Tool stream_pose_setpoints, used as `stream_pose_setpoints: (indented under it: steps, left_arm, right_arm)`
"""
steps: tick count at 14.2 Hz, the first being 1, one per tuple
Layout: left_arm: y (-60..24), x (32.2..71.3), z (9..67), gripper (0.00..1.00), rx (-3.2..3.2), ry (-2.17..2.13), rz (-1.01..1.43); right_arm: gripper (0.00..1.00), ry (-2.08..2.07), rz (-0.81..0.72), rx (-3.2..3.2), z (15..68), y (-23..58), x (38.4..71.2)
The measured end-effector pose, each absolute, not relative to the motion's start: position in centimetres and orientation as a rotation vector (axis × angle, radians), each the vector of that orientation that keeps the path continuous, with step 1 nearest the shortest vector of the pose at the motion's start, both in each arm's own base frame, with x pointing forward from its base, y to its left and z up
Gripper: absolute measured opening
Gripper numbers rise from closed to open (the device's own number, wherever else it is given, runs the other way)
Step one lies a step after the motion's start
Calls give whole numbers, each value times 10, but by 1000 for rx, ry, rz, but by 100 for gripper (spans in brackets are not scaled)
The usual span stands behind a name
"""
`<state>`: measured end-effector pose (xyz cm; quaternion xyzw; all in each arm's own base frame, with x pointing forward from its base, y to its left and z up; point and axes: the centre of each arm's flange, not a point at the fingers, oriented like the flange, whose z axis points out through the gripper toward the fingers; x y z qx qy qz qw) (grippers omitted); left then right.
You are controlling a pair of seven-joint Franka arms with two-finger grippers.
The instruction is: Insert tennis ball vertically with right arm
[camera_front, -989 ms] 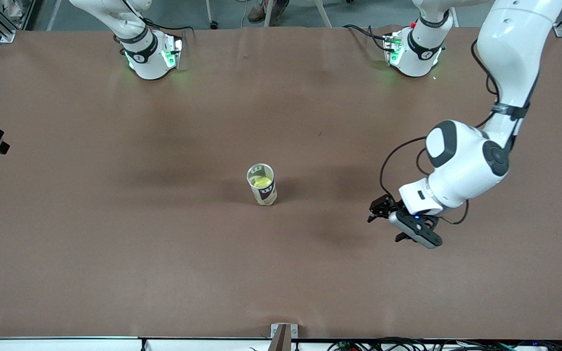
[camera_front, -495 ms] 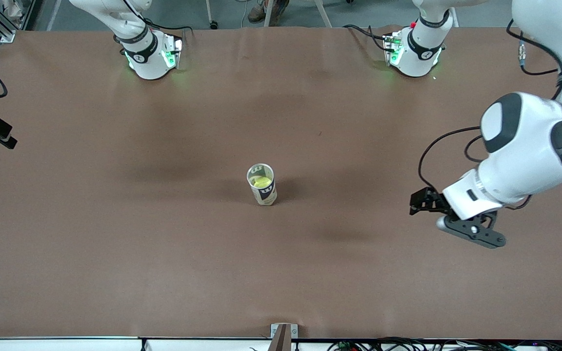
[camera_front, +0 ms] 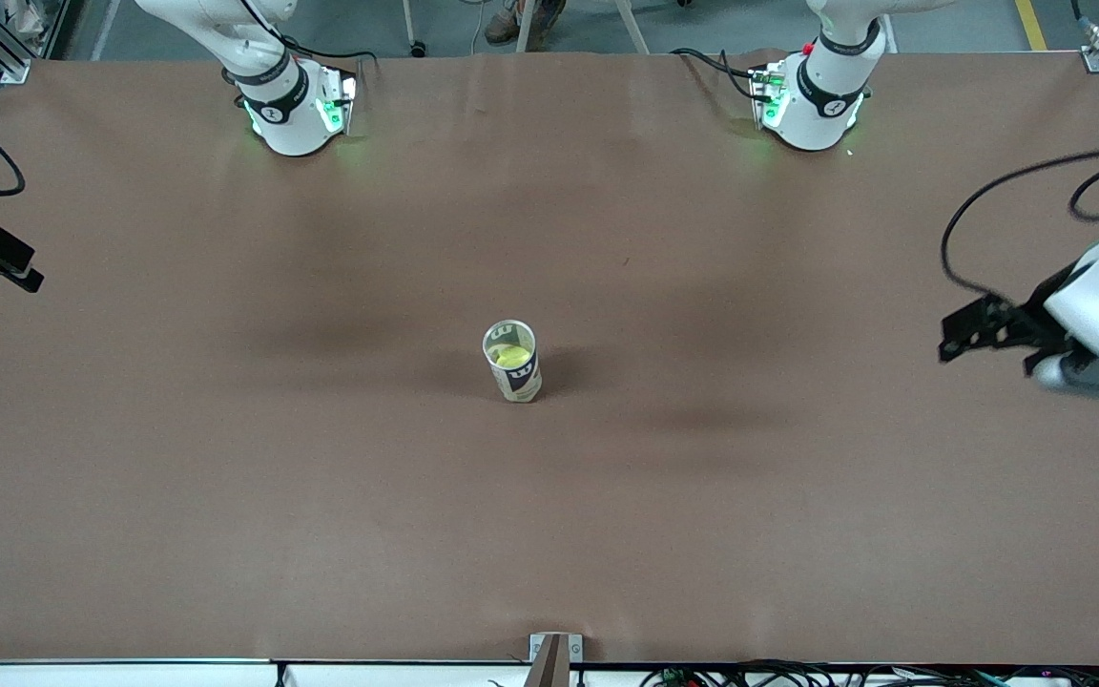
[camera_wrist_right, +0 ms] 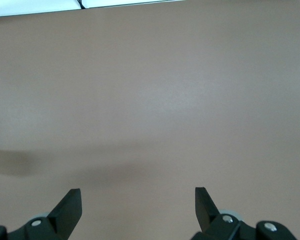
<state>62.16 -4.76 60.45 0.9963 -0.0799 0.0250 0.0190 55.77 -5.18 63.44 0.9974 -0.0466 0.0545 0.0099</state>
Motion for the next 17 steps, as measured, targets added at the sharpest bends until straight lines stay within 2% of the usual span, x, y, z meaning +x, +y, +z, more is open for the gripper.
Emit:
stream_pose_setpoints:
  steps: [4, 12, 17]
  left_arm:
    - [-32, 584, 641, 100, 3122, -199, 10]
    - [-56, 529, 652, 100, 3164, -68, -7]
    - [-75, 517, 649, 100, 3181, -98, -6]
  right_arm:
    - [100, -135, 181, 3114, 638, -48, 557]
    - [100, -137, 186, 3113, 640, -48, 556]
    - [100, -136, 187, 3113, 640, -48, 556]
